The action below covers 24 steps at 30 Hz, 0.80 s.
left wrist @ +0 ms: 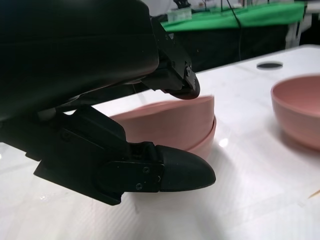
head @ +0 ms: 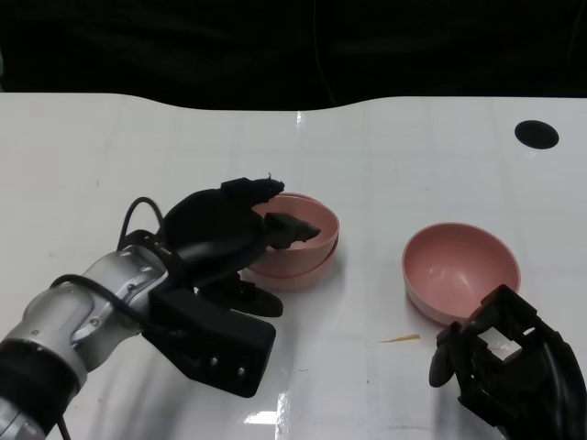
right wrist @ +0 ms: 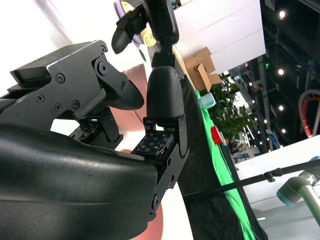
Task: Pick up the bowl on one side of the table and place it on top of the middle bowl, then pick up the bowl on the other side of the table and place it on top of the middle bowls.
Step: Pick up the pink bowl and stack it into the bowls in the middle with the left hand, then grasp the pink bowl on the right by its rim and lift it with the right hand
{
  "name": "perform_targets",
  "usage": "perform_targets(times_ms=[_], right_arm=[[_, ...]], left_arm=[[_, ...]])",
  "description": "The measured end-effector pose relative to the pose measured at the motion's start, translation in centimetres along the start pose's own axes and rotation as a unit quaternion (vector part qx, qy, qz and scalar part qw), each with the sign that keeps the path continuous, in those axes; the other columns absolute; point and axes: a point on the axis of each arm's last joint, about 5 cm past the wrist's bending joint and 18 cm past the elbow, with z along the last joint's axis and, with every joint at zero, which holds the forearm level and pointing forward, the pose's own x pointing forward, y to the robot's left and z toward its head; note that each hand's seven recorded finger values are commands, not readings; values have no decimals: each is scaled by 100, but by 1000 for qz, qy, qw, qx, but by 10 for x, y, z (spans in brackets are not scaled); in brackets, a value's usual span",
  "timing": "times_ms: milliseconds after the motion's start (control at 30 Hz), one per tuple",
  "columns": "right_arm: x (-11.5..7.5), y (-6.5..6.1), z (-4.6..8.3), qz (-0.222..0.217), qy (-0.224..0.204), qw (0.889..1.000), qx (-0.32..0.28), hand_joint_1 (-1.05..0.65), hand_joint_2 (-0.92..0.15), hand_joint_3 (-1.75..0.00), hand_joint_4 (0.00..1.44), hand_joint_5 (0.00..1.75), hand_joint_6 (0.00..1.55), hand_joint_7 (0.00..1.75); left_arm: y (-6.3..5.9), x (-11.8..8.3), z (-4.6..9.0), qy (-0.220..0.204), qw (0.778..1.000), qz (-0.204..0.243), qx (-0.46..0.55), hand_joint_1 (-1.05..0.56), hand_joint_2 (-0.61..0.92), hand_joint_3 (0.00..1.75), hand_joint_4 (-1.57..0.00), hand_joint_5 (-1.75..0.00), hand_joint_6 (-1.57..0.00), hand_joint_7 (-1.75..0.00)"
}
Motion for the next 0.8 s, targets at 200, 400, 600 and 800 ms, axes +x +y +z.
perform_targets(times_ms=[200,400,600,800], right_arm=[[0,0,0,-3,2,1000,1,-2,-59,-117,88,173,76,150],[0,0,1,-5,4,1000,3,-2,-57,-119,89,172,77,149],[1,-1,1,-5,7,1000,7,-3,-59,-114,89,171,77,146],[1,-2,2,-7,-3,1000,-12,-1,-58,-112,88,171,76,146]], left_arm=[[1,-30,2,15,994,102,-32,-64,92,31,-28,-8,-59,-4],[4,-59,0,29,951,282,-123,-33,92,12,-61,-19,-80,-9],[8,-88,-1,53,889,342,-300,1,91,38,-63,-109,-99,-14],[-2,-113,2,95,766,339,-538,20,85,113,-60,-172,-57,-154]])
